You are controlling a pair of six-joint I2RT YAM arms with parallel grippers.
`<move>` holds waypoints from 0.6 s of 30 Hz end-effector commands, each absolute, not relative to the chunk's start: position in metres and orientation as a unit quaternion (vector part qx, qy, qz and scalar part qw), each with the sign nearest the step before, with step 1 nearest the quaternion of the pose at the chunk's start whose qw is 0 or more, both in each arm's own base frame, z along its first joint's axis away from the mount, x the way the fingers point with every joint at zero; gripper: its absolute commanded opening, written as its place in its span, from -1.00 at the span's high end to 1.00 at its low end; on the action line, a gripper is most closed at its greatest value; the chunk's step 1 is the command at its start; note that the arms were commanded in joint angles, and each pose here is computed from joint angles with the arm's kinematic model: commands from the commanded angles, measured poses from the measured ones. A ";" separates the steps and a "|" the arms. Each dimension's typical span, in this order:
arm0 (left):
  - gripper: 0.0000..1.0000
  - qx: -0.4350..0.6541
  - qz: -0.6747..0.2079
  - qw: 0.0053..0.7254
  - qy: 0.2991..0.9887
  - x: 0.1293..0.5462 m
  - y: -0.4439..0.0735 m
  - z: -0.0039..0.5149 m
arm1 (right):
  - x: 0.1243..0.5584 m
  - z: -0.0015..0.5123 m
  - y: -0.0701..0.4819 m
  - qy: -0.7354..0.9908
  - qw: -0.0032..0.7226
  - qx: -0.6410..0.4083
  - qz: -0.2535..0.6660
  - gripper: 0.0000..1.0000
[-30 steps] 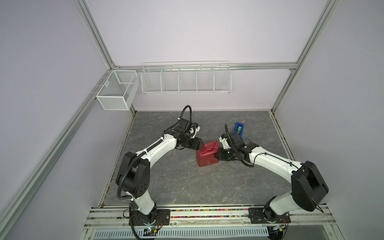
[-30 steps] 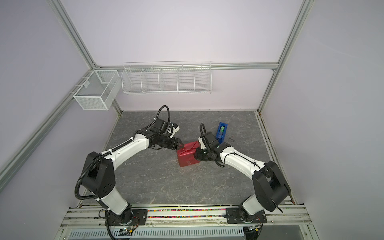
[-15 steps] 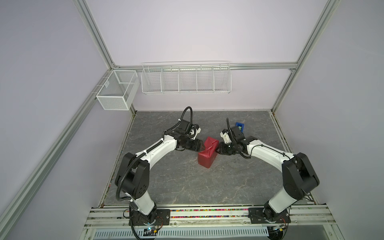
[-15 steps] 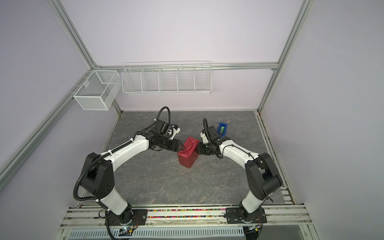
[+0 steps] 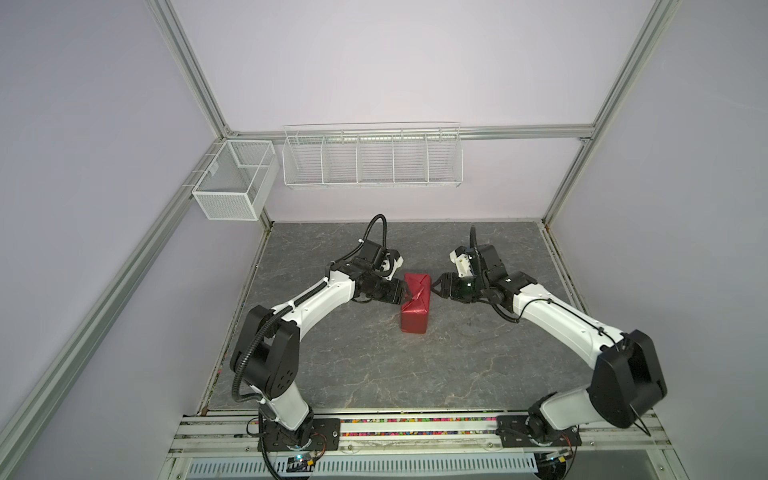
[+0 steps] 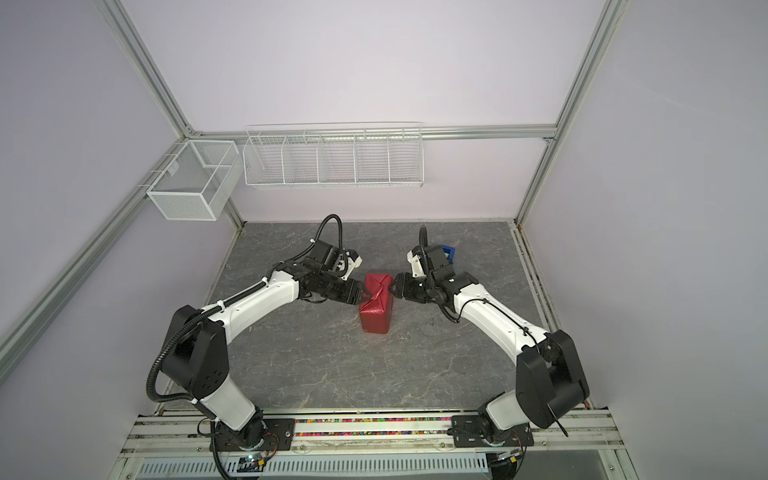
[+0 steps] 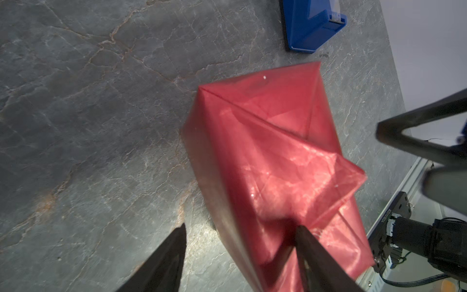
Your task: Wrap the gift box in paper
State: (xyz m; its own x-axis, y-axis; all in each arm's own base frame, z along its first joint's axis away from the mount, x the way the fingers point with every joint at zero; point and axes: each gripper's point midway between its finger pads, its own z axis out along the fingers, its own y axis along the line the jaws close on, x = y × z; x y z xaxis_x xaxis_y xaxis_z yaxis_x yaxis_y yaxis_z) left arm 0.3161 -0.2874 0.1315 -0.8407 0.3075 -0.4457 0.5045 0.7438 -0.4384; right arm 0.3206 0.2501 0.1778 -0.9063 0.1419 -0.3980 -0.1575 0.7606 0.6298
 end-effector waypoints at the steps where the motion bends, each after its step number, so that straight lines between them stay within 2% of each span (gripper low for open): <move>1: -0.35 0.217 -0.229 0.095 0.944 0.289 -0.269 0.084 | 0.313 0.178 0.260 0.910 0.184 0.035 0.370 -0.57; 4: -0.35 0.216 -0.230 0.096 0.944 0.289 -0.269 0.084 | 0.314 0.171 0.272 0.913 0.155 0.048 0.375 -0.79; 6: -0.35 0.215 -0.230 0.096 0.944 0.289 -0.269 0.084 | 0.317 0.162 0.277 0.918 0.132 0.066 0.369 -0.82; 13: -0.35 0.215 -0.232 0.095 0.944 0.288 -0.268 0.084 | 0.326 0.136 0.290 0.918 0.096 0.092 0.375 -0.70; 18: -0.35 0.214 -0.231 0.096 0.944 0.287 -0.268 0.083 | 0.332 0.128 0.289 0.918 0.099 0.095 0.373 -0.57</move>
State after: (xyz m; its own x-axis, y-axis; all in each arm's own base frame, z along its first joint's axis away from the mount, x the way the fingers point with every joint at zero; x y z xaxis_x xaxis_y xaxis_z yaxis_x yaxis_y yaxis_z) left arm 0.3160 -0.2882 0.1315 -0.8431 0.3025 -0.4446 0.5003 0.7445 -0.4421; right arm 0.3254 0.2836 0.1226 -0.9670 0.2246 -0.1206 0.0862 0.7333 0.6744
